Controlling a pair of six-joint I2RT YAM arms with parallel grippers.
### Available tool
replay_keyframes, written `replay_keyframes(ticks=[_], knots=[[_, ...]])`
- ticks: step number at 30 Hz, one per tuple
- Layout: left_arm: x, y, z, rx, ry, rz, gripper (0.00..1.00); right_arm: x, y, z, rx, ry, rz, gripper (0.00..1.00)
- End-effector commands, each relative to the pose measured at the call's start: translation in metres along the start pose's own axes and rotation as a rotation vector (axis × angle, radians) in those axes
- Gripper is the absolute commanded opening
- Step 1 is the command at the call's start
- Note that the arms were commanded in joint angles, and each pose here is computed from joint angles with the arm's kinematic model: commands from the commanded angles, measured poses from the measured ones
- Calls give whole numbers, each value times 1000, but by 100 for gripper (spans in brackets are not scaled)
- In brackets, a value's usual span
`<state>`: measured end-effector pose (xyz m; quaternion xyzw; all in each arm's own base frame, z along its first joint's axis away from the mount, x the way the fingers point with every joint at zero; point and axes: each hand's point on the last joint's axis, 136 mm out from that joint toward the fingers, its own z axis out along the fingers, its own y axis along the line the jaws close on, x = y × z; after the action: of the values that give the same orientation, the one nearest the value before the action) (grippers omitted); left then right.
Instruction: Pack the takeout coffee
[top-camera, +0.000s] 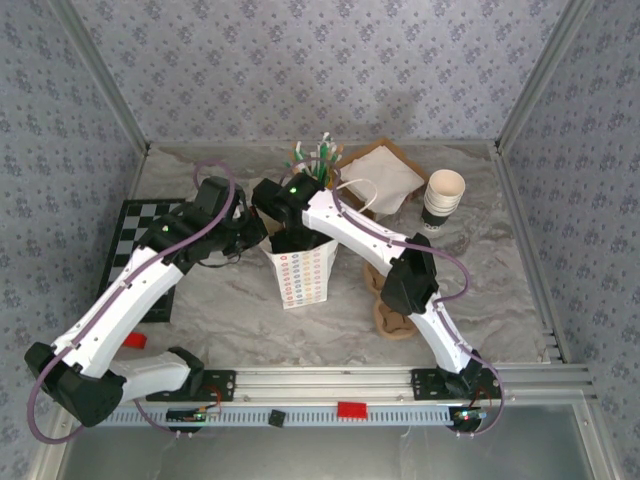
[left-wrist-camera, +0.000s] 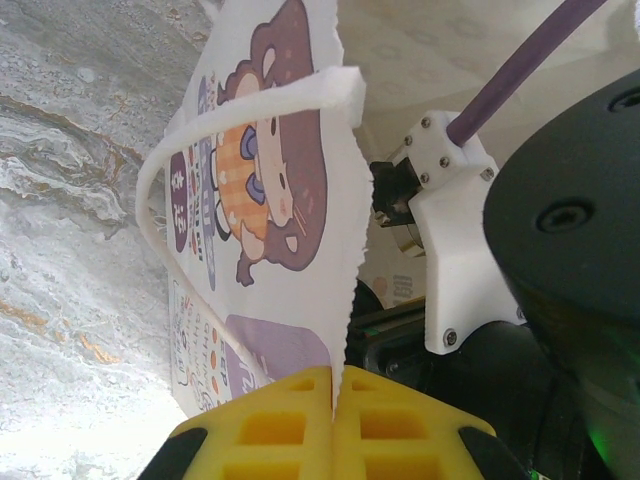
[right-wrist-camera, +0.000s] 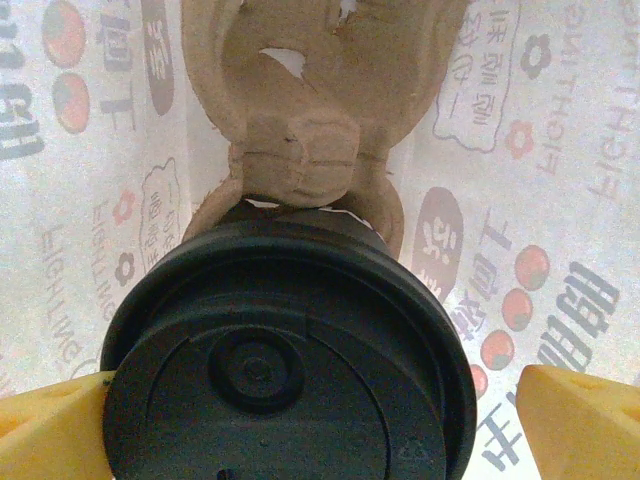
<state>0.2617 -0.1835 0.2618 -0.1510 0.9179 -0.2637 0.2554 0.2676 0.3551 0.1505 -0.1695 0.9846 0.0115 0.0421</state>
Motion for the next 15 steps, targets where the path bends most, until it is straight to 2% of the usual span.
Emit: replay_keyframes(ticks=[1, 9, 15], knots=[[4, 8, 3, -40, 20, -1, 0, 3, 1, -34, -35, -52, 8, 100], [4, 6, 3, -33, 27, 2, 0, 1, -1, -39, -41, -62, 14, 91], [4, 5, 5, -32, 28, 1, 0, 0, -3, -47, -45, -79, 20, 91]])
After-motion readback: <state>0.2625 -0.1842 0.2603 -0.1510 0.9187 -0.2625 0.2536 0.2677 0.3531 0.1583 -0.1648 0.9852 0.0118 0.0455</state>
